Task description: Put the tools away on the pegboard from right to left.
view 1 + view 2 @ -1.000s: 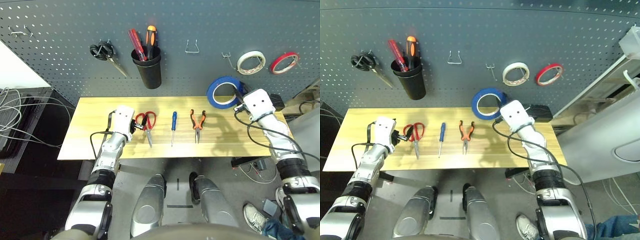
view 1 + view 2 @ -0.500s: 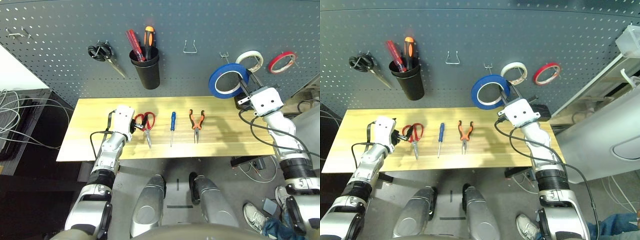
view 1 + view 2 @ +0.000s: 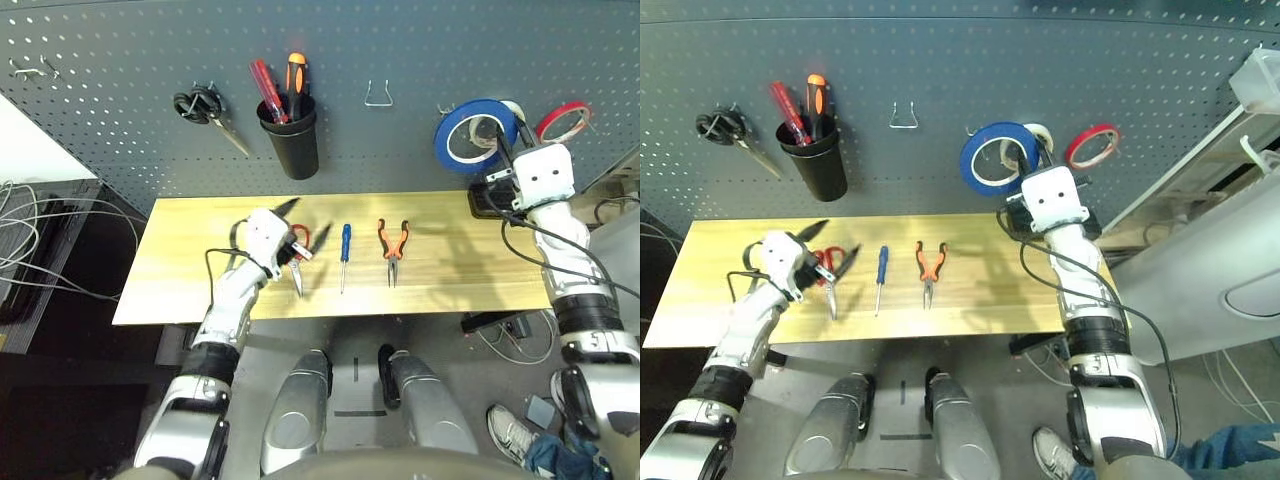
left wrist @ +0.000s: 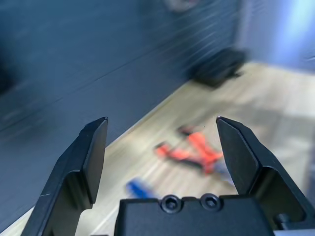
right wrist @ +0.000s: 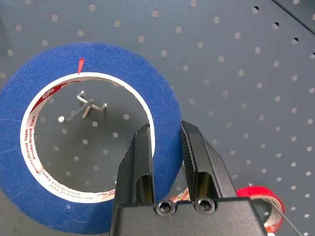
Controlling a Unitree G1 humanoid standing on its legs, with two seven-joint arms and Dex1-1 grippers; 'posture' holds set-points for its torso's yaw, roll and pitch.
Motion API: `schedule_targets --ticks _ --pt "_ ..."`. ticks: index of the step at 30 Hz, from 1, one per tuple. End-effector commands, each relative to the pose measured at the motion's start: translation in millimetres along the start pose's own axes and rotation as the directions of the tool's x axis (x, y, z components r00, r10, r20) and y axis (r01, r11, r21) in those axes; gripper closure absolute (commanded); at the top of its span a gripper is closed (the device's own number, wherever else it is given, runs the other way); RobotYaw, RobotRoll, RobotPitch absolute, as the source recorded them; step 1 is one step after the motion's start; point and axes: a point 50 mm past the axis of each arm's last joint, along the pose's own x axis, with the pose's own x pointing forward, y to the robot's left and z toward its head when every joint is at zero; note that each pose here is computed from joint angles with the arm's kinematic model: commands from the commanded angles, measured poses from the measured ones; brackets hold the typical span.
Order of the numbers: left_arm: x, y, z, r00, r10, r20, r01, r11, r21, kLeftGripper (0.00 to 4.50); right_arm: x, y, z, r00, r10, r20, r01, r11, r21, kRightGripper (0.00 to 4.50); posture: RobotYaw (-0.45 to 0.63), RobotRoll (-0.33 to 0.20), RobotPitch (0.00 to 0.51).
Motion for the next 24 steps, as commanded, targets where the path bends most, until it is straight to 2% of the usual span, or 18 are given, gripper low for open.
schedule_targets --ticks 1,4,6,7,9,15,19,24 --pt "0 2 1 1.0 0.013 -0.008 -0.013 1.0 -0.012 0.0 -1 6 -8 0.999 0.02 -0.04 -0.02 1.0 0.006 3.79 0.11 0.0 0.195" --pt "0 5 0 1.0 0.021 -0.017 -0.021 1.0 -0.006 0.0 -3 13 -16 0.994 0.061 -0.092 -0.059 0.998 0.022 3.79 0.11 0.0 0.196" --pt "-1 7 0 0.999 0.023 -0.025 -0.023 1.0 0.001 0.0 -6 17 -22 0.989 0.08 -0.124 -0.075 0.996 0.041 3.03 0.11 0.0 0.196" --pt "-2 8 0 0.999 0.027 -0.028 -0.027 1.0 0.003 0.0 -8 18 -24 0.988 0.087 -0.131 -0.082 0.996 0.045 2.83 0.11 0.0 0.199" --pt "-4 10 -1 0.999 0.034 -0.034 -0.033 0.999 0.004 0.0 -12 19 -25 0.987 0.094 -0.13 -0.088 0.995 0.05 2.13 0.11 0.0 0.199" --pt "-8 13 -7 0.996 0.043 -0.081 -0.042 0.999 0.023 0.0 -43 28 -33 0.969 0.192 -0.154 -0.184 0.981 0.067 0.1 0.1 0.0 0.205" --pt "-8 15 -13 0.99 0.051 -0.134 -0.046 0.998 0.045 0.0 -65 42 -49 0.915 0.303 -0.267 -0.26 0.948 0.185 0.02 0.1 0.0 0.206" --pt "-3 21 -19 0.977 0.074 -0.2 -0.064 0.996 0.055 0.0 -73 72 -55 0.829 0.457 -0.322 -0.342 0.87 0.356 0.02 0.09 0.0 0.208"
